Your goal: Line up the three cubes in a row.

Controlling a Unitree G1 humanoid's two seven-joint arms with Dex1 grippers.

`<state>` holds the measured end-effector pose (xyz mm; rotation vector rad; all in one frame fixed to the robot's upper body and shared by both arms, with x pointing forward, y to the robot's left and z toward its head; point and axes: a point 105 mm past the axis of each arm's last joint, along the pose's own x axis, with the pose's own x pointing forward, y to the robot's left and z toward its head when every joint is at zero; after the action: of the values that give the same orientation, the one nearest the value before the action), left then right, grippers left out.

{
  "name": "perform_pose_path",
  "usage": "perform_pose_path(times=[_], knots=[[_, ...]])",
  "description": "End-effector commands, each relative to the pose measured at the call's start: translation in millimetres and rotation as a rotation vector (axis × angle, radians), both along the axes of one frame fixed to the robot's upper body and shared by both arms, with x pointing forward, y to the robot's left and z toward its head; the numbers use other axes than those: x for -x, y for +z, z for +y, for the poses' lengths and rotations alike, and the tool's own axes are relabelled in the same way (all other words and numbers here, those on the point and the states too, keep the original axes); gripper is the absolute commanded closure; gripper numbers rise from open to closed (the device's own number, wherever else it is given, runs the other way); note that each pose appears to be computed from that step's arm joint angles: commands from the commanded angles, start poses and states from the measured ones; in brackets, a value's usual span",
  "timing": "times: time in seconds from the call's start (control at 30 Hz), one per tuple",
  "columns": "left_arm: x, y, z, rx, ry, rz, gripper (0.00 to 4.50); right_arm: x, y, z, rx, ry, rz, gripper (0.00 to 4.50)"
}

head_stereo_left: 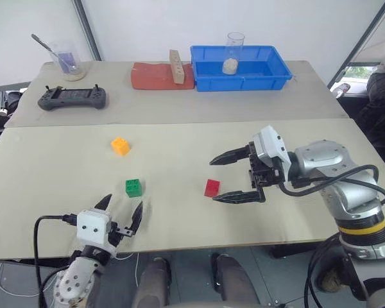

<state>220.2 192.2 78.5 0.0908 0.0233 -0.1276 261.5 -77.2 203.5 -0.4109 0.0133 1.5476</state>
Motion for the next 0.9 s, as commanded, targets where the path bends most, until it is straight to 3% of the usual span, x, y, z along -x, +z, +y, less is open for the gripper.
perform_pose_path(times=[0.03, 0.3, 0.4, 0.57, 0.7, 0.9], knots=[[-9.7, -4.7, -7.2, -0.008, 0.017, -0.029, 0.0, 7.5, 14.2, -1.2, -0.026, -0.008, -0.03, 0.03], [-36.8, -22.3, -6.3, -0.009, 0.085, -0.059, 0.0, 11.6, 21.2, -0.7, -0.035, -0.024, -0.033, 0.03], [-36.3, -29.0, -3.2, -0.007, 0.089, -0.061, 0.86, 10.6, 24.1, -2.2, -0.035, -0.037, -0.041, 0.0], [-36.3, -35.7, 2.8, -0.004, 0.096, -0.059, 3.2, 10.0, 27.0, -2.9, -0.034, -0.056, -0.049, 0.0], [-42.7, -38.4, 11.1, -0.004, 0.105, -0.048, 3.2, 7.9, 27.0, -4.2, -0.038, -0.084, -0.054, 0.0], [-64.1, -0.5, -24.3, -0.104, -0.425, -0.114, 3.2, 6.7, 28.6, -10.3, -0.042, -0.139, -0.065, 0.0]])
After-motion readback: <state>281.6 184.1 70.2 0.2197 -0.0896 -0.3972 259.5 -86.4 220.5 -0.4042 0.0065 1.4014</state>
